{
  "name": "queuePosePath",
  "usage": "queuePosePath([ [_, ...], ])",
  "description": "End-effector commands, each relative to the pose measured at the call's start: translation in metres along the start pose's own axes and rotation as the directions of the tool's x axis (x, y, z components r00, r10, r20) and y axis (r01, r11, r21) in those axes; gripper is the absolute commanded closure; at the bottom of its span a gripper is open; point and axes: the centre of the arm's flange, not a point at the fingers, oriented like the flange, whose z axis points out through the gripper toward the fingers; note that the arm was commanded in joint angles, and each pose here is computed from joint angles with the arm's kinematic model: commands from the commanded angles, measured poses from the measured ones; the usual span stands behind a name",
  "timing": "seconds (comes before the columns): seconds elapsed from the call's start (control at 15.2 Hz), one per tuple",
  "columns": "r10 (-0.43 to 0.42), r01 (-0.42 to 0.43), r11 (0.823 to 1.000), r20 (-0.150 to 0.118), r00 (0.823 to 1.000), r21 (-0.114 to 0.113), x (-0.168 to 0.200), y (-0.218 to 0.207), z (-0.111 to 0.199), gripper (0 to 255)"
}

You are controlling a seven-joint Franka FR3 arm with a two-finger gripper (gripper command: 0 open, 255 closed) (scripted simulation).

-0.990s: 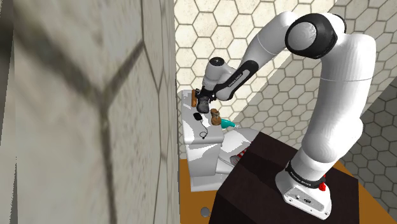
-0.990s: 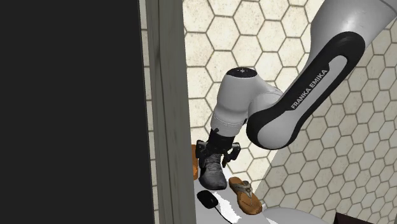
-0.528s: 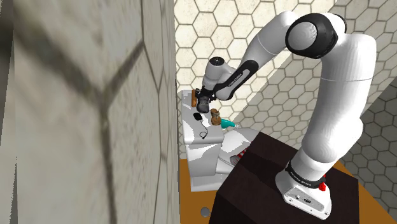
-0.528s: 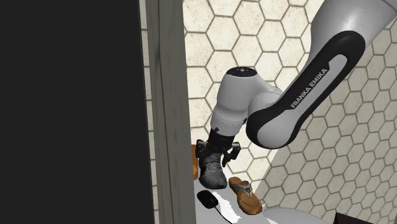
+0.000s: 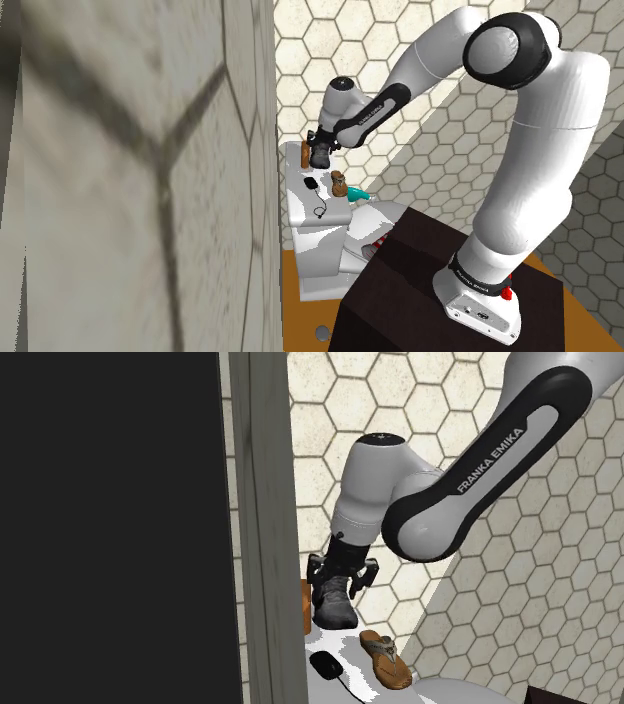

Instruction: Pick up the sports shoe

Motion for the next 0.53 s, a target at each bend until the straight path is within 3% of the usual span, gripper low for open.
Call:
queuePosePath([
  [0.0,0.0,0.0,1.0,0.0,1.0,0.001,0.004,-0.001,-0.012,255],
  [0.46,0.0,0.0,1.0,0.0,1.0,0.001,0.014,-0.004,-0.037,255],
])
